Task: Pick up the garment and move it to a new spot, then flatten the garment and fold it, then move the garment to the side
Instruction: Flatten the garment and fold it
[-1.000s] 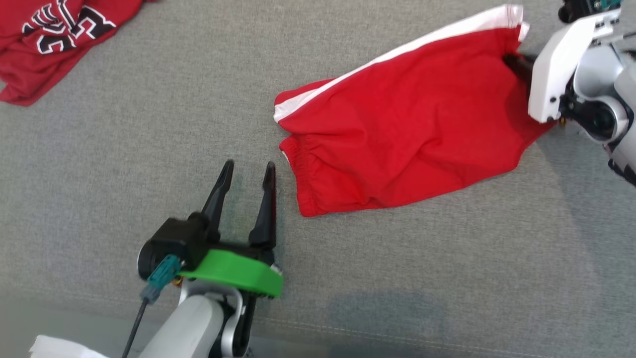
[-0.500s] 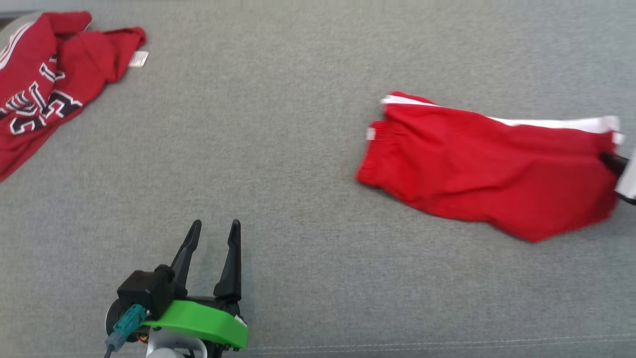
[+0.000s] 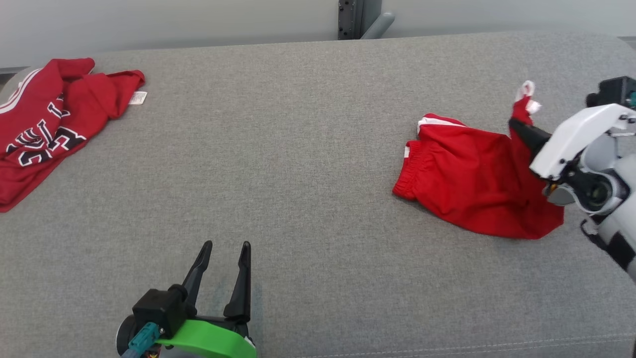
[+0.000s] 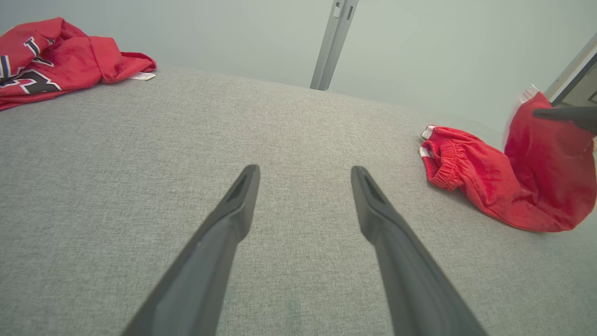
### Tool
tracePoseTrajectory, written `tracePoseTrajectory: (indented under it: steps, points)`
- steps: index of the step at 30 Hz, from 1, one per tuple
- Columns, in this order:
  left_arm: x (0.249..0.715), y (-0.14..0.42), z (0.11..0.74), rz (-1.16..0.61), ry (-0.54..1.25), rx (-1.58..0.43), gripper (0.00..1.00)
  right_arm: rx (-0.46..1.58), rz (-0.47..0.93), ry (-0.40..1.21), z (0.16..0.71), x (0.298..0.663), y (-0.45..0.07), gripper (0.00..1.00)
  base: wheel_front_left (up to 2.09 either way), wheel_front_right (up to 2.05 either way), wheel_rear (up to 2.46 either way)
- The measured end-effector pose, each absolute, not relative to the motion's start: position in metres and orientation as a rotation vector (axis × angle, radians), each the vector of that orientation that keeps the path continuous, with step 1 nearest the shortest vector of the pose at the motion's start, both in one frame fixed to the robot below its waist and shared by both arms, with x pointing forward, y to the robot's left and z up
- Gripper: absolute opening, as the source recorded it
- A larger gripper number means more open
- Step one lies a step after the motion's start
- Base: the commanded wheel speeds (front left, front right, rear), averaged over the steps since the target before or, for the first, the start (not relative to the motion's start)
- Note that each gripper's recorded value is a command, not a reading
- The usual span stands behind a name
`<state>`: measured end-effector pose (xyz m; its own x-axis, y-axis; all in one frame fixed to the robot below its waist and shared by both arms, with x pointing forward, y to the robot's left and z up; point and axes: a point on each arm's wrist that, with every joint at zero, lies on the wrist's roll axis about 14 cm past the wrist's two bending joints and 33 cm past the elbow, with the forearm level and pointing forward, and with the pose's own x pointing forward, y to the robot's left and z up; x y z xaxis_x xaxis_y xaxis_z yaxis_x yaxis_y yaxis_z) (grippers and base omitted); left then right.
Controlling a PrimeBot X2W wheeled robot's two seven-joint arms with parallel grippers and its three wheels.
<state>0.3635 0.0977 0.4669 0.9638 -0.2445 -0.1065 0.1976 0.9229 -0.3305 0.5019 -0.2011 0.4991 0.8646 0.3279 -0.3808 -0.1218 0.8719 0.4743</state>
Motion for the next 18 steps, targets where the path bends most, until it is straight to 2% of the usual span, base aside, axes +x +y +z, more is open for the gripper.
tracePoseTrajectory:
  steps: [3,8,15,16,17,18]
  points:
    - [0.361,0.098,0.465,-0.227,0.152,-0.319,1.00,0.485,0.294,0.469,0.491,0.507,-0.161,0.00,0.00,0.00,0.00]
    - [0.359,0.103,0.459,-0.197,0.164,-0.334,1.00,0.537,0.298,0.443,0.482,0.523,-0.112,0.00,0.00,0.00,0.00]
    - [0.356,0.120,0.454,-0.128,0.170,-0.339,1.00,0.548,0.302,0.488,0.467,0.529,-0.070,0.00,0.00,0.00,0.00]
    - [0.355,0.122,0.454,-0.120,0.171,-0.340,1.00,0.544,0.310,0.479,0.468,0.530,-0.066,0.31,0.00,0.00,0.00]
    - [0.355,0.124,0.454,-0.113,0.170,-0.342,1.00,0.542,0.317,0.468,0.471,0.531,-0.063,0.52,0.00,0.00,0.00]
    - [0.354,0.125,0.453,-0.108,0.171,-0.343,1.00,0.535,0.325,0.451,0.474,0.531,-0.061,1.00,0.00,0.00,0.00]
